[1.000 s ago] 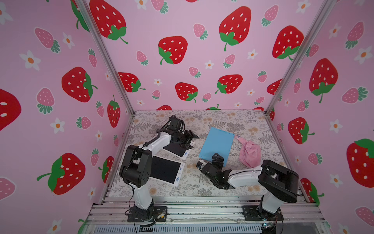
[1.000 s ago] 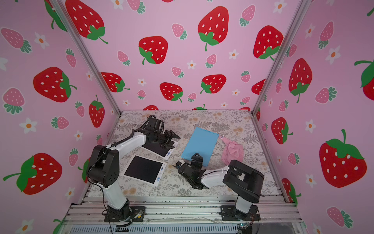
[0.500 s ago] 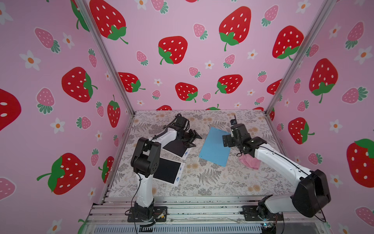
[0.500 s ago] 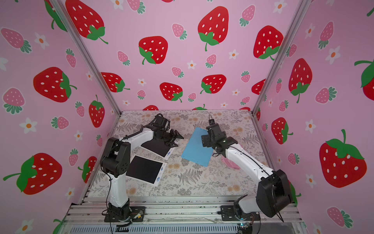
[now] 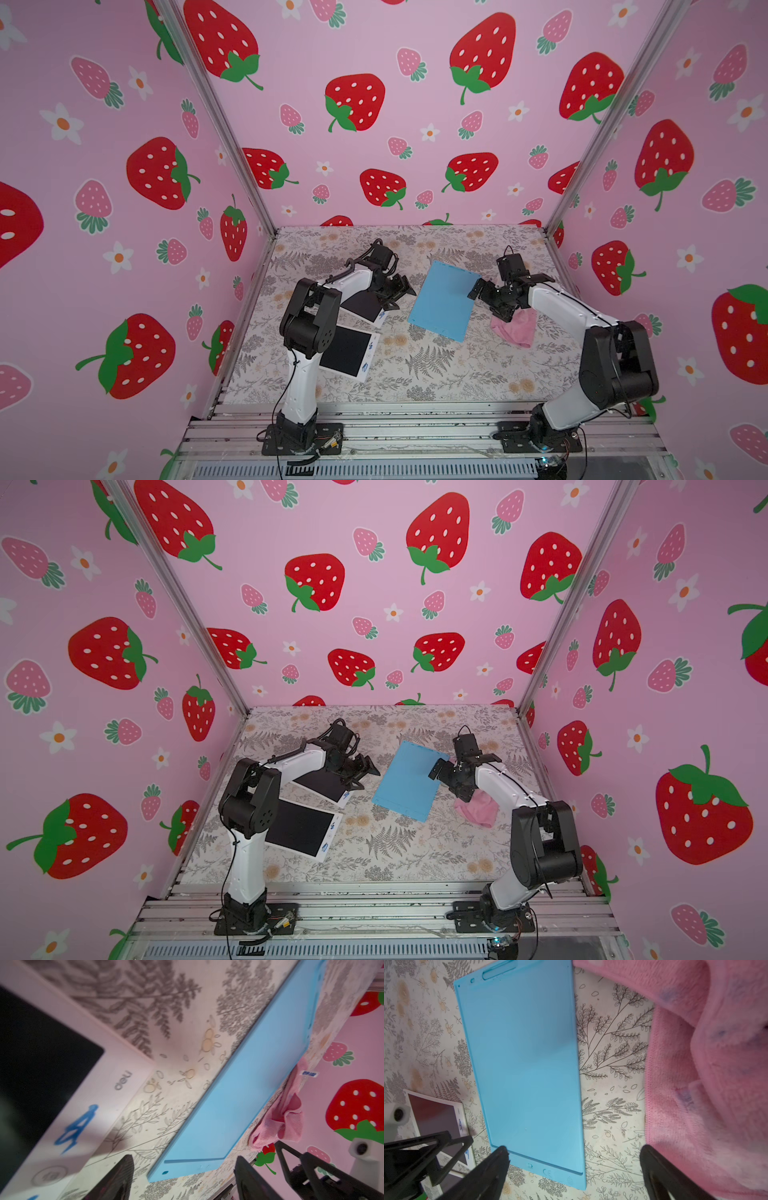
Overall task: Wipe the drawing tablet
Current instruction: Adjust the drawing tablet at the center of the board.
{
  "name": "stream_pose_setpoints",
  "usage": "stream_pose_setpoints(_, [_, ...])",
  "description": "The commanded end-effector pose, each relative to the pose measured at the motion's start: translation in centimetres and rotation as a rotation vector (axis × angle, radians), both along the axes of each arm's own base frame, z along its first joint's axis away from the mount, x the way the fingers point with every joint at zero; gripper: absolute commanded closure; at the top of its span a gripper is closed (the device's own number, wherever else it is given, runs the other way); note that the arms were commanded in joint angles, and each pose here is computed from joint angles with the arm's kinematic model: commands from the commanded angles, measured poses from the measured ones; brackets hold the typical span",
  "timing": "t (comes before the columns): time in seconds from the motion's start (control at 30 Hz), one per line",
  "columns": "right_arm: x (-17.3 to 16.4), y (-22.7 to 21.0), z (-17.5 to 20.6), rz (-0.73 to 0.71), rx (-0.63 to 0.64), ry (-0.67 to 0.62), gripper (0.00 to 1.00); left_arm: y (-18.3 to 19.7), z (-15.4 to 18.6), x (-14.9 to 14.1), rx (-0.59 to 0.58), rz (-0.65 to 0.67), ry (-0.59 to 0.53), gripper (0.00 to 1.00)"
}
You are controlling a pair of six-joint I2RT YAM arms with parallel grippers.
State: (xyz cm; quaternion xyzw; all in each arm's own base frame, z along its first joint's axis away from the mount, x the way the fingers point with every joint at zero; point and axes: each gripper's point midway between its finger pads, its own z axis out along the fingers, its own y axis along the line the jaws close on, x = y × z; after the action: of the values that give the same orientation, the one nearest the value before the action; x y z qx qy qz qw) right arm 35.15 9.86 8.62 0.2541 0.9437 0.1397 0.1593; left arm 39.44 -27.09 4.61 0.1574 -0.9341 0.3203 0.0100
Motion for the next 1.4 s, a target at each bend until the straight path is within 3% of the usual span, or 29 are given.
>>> stream_pose_setpoints(0.0, [-0.4,0.5,-0.7,-0.024,0.063,0.03,0.0,1.7,-1.1,-0.8,0.083,-0.014,0.0,0.23])
stream_pose_setpoints(0.23, [0.0,-0.2,-2.1,-0.053,0.111,0.057,0.01,5.6,-3.9,-0.3,0.17,0.03,0.022,0.23])
stream_pose_setpoints(0.4, [1.8,-0.6,-3.4,-0.052,0.156,0.069,0.0,9.1,-3.9,1.2,0.179,0.104,0.018,0.23])
stream_pose_setpoints(0.53, [3.3,-0.2,-3.8,-0.029,0.158,0.072,0.01,9.6,-3.1,2.3,0.146,0.118,-0.003,0.23])
stream_pose_setpoints(0.73, [4.9,0.5,-4.6,-0.028,0.191,0.089,0.05,4.7,-1.2,3.3,0.017,0.091,-0.041,0.24])
stream_pose_setpoints(0.9, [6.2,1.4,-3.9,-0.028,0.198,0.077,0.06,0.1,-1.6,3.0,-0.034,0.049,-0.021,0.25])
stream_pose_setpoints(1.17, [7.3,1.9,-5.3,-0.043,0.208,0.116,0.06,-1.5,-3.7,1.5,-0.034,0.023,0.029,0.24])
stream_pose_setpoints(1.37, [7.4,0.8,-3.1,-0.057,0.156,0.055,0.06,-2.9,-4.3,-0.7,-0.049,0.001,0.051,0.24])
